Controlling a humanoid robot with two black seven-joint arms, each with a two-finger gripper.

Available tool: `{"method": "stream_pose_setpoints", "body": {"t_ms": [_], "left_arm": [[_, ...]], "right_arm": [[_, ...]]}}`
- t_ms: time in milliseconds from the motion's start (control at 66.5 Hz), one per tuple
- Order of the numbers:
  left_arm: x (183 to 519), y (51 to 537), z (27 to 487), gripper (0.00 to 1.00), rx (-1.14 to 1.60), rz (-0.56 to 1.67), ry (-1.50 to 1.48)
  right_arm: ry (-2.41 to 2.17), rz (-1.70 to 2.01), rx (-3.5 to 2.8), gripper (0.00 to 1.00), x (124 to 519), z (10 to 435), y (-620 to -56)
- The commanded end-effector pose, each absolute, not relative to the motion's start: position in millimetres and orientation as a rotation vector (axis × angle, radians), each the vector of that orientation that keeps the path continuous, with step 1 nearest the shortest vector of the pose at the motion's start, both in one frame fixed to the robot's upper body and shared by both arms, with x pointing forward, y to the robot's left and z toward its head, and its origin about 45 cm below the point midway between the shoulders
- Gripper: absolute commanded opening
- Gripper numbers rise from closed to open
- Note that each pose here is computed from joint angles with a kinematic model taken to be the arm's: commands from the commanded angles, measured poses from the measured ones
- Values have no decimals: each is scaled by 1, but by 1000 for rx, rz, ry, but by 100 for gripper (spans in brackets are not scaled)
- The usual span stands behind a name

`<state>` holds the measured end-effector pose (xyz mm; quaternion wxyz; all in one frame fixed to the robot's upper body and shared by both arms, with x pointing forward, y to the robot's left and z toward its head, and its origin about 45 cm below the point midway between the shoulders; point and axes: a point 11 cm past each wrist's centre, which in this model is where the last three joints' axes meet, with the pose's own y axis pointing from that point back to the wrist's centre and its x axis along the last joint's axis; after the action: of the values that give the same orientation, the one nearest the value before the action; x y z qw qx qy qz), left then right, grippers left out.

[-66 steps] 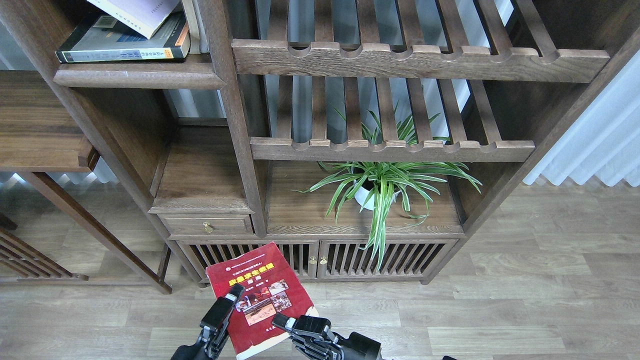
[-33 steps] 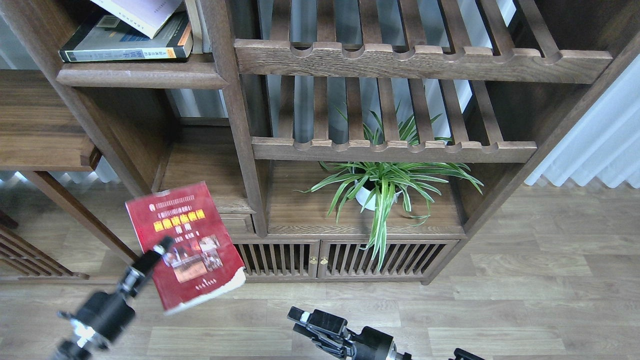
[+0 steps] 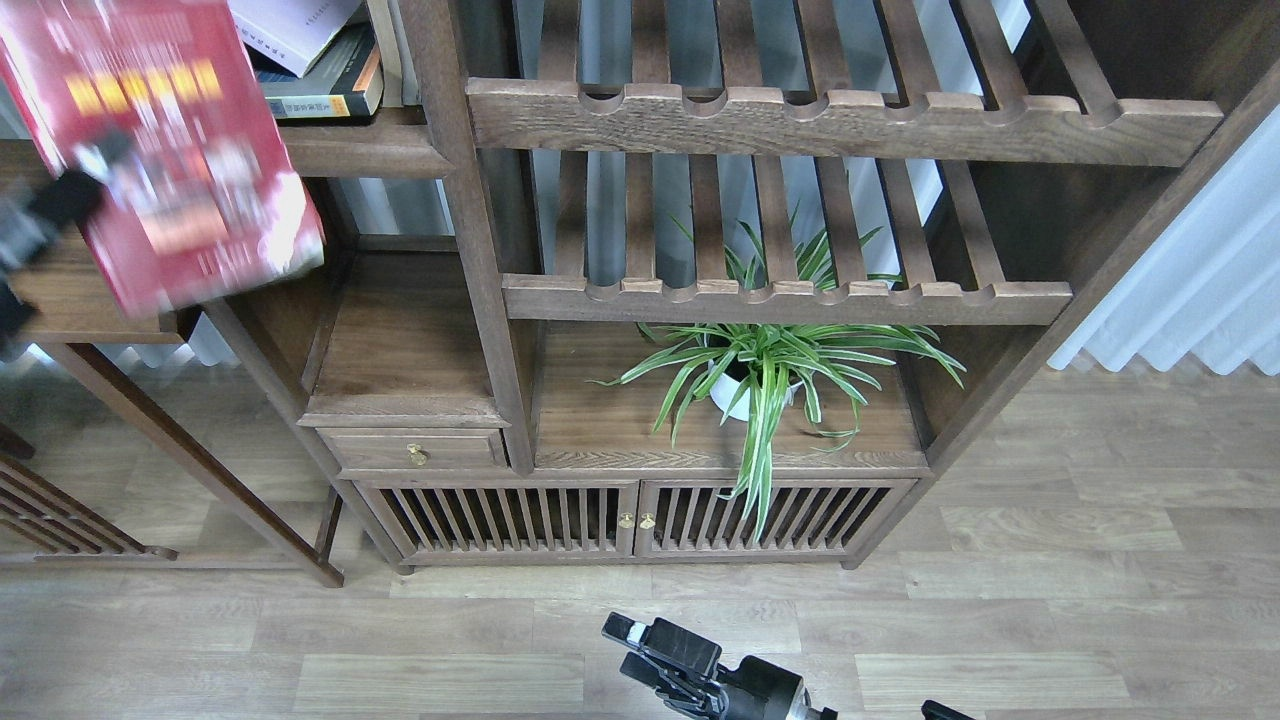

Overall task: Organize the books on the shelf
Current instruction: 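Lift the red book with the left gripper onto the upper-left shelf, then push the red book into the upper-left shelf with the left gripper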

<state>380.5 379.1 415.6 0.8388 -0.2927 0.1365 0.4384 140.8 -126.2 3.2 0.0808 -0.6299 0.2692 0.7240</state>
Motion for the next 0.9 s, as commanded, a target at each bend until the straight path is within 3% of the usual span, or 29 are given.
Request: {"method": "stream_pose_setpoints", "body": {"t_ms": [0,286,887], "left_arm": [[391,370,453,0,-622,884,223],[417,372,472,0,-337,965,0],[457,388,524,0,-139,1105,-224]], "right_arm": [[799,2165,-1883,98,141,4,-124],[800,2162,-1882,98,142,4,-124],[800,2165,-1873,98,140,4,-124]]}}
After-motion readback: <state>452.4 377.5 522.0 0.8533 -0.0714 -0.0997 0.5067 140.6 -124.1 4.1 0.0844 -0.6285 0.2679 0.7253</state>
